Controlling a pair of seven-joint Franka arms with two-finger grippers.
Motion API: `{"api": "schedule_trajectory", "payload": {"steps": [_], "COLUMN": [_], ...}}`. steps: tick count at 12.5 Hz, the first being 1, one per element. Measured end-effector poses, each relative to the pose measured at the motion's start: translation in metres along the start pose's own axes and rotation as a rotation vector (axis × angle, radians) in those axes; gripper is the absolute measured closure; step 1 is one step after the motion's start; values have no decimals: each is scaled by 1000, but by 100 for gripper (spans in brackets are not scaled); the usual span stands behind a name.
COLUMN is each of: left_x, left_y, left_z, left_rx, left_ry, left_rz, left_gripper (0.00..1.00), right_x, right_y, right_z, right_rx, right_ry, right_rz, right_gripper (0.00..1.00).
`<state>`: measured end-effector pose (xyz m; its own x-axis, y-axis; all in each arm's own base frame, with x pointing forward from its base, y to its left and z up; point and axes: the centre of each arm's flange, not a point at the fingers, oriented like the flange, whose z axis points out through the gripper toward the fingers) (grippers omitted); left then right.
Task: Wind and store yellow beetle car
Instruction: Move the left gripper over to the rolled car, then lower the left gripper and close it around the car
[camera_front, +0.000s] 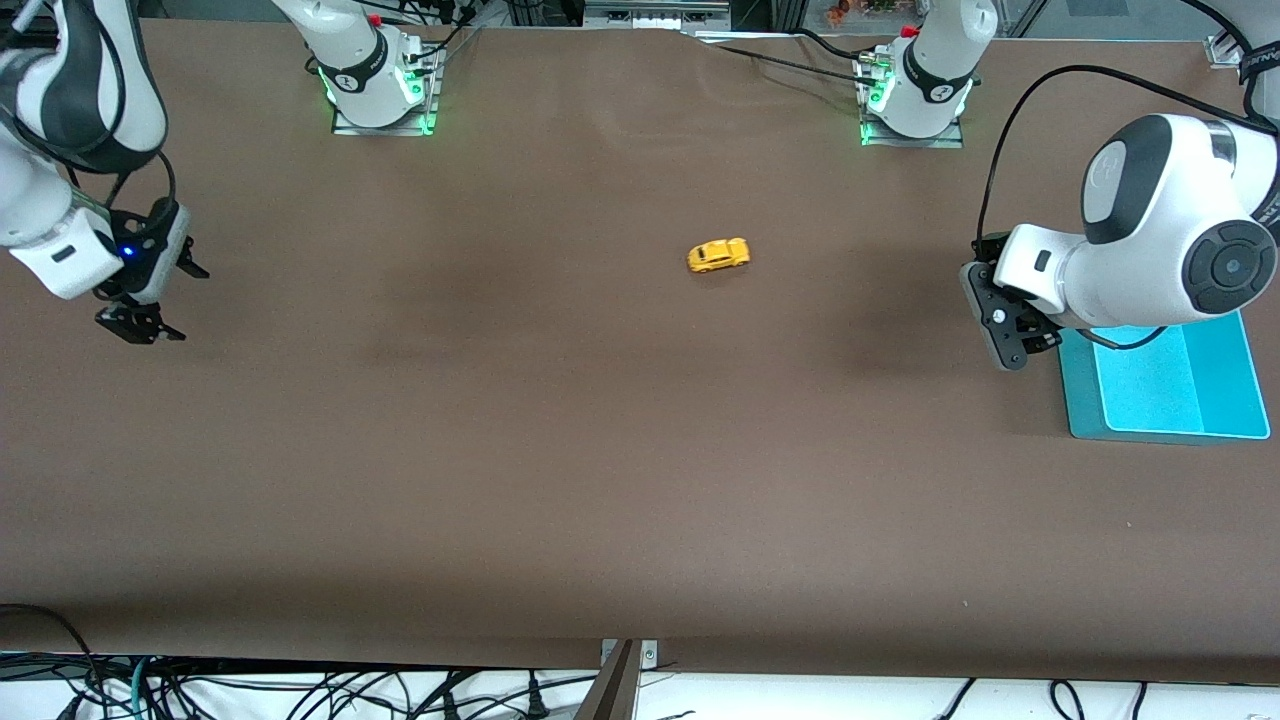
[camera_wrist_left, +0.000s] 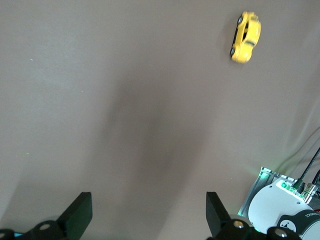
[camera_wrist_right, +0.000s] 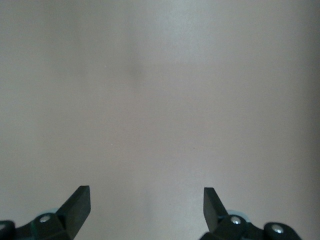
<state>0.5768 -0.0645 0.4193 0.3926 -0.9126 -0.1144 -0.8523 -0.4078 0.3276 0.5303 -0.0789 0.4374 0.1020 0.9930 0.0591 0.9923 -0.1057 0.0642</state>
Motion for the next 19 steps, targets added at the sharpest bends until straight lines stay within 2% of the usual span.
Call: {"api": "schedule_trajectory", "payload": {"steps": [2,8,11,13,15,19], "left_x": [-2,-12,16,33,54,96], "left_y": [3,10,35,55,79,128], "left_z": [15,87,115,151,172,186], "left_rx": [-10,-22,2,8,3,-1], "left_ry": [-7,0,15,30,17,-21], "left_rz": [24,116,165,162,141,109], "left_gripper": [0,0,0,0,0,0], "right_x": [4,13,33,49,62,69], "right_y": [-4,-23,-29,-31,-36,-42], "right_z": [-32,-88,-96,-98,-99,-102], "right_rx": [-4,-31,-30,-29,-13,2], "right_ry": [-1,-2,-2,-4,-14,-29], "right_rz": [68,393,590,720,823,869], "right_gripper": [0,0,0,0,0,0]}}
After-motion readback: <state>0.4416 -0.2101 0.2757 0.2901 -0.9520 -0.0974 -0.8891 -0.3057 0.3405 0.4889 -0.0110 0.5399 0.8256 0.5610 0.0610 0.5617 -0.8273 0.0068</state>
